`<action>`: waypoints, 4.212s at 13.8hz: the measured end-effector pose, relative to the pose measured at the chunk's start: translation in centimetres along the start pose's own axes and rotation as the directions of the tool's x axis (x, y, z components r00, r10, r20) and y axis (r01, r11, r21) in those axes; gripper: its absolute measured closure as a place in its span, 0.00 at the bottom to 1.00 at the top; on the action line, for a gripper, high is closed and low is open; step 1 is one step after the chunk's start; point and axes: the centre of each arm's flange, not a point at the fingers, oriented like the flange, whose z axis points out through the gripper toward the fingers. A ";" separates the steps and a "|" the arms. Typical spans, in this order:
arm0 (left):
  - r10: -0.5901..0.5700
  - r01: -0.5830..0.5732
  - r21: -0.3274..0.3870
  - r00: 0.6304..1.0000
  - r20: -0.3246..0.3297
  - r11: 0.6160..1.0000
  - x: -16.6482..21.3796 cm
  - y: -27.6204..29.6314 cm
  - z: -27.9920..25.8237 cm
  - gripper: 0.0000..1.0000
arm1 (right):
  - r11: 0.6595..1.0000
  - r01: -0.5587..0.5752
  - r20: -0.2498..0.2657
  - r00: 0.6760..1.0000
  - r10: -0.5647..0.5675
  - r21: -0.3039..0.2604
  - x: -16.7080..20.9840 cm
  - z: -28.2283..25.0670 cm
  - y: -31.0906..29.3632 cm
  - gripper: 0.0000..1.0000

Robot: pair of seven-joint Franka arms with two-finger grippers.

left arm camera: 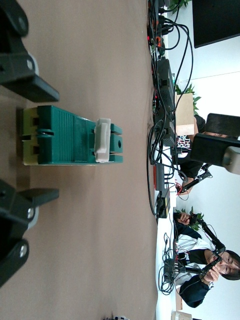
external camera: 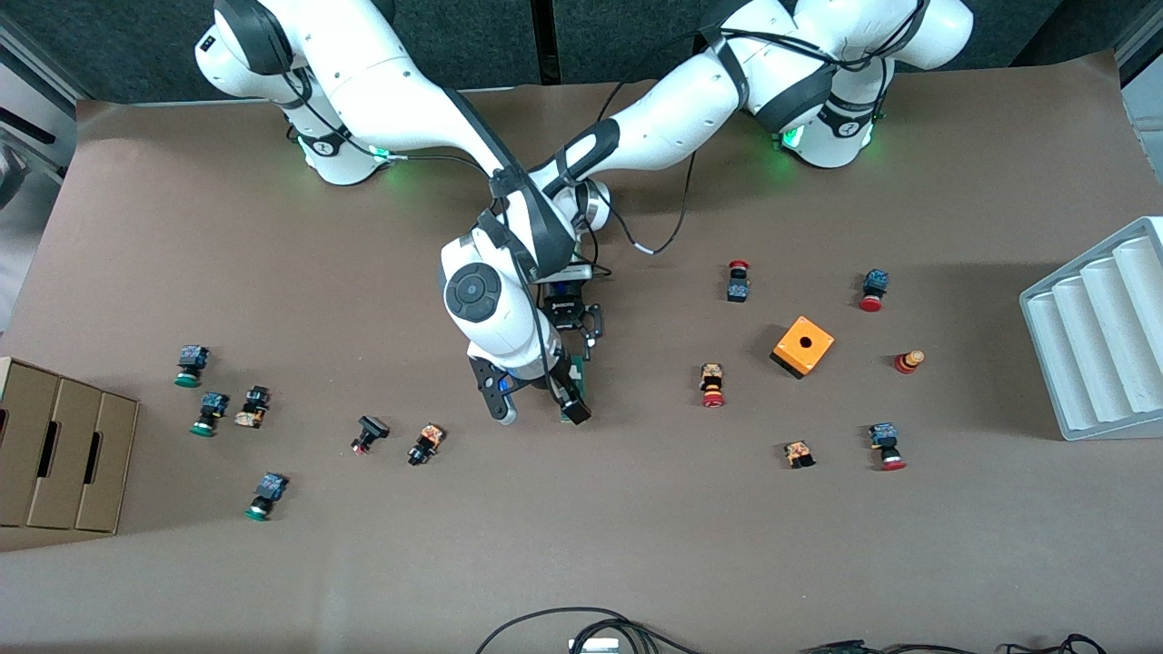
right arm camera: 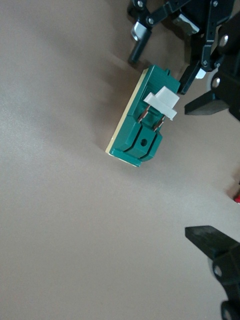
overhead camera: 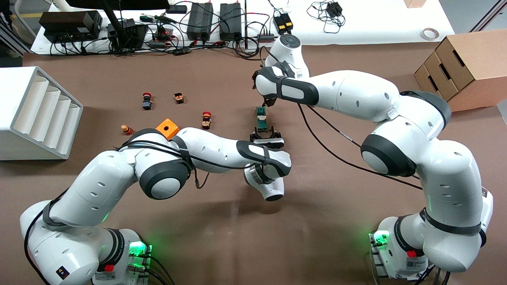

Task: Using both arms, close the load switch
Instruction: 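Position the right gripper fingers around the white toggle of the switch, then push the white toggle over with the right gripper fingers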

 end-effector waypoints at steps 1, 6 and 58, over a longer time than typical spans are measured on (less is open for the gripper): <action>-0.001 0.001 0.000 1.000 0.000 1.000 0.0 0.0 0.0 0.27 | 1.000 -0.001 -0.002 1.000 0.001 -0.001 0.1 0.1 0.0 0.01; -0.003 0.003 0.003 1.000 -0.003 1.000 0.3 0.0 0.1 0.36 | 1.000 -0.001 -0.003 1.000 0.001 -0.002 0.1 0.3 0.0 0.01; -0.001 0.001 0.016 1.000 -0.009 1.000 0.3 -0.3 0.3 0.45 | 0.999 -0.048 -0.006 0.999 0.048 -0.016 -1.4 5.3 6.5 0.49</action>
